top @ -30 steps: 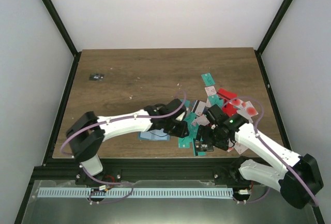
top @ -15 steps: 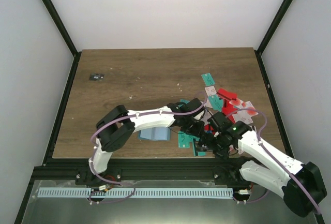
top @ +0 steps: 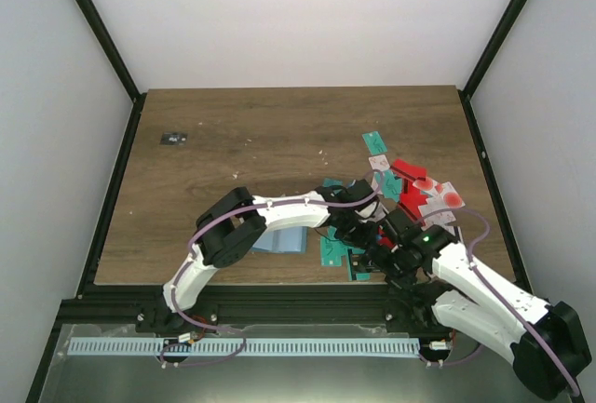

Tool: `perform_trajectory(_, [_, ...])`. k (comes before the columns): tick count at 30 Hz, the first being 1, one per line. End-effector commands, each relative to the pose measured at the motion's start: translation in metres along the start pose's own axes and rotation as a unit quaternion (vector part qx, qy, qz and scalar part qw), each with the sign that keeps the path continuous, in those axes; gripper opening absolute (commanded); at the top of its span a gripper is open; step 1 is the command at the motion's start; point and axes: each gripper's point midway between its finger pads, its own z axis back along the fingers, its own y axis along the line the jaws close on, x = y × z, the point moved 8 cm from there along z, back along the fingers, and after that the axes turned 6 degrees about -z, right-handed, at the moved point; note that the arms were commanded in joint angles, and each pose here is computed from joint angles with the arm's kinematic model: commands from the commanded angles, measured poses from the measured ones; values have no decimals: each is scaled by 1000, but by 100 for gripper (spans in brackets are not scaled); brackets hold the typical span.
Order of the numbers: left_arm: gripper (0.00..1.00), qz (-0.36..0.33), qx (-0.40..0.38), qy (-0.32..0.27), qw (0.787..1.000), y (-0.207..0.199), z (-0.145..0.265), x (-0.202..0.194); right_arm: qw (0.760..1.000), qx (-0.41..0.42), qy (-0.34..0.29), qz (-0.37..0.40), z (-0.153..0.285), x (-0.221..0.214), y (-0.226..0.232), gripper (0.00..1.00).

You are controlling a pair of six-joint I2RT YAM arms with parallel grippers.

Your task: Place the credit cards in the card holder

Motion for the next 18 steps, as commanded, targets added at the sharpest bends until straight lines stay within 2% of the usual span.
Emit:
perform_trajectory(1, [27,-16,-24,10,1000,-9,-10,0,999,-1,-4,-36,-4,1,-7,100])
perform_trajectory(10, [27,-12,-20,38,999,-5,-26,-11,998,-2,-15,-63,-6,2,-16,100])
perform_trajectory(18, [27,-3,-21,38,999,-10,-26,-20,996,15,-23,-82,-4,1,-19,100])
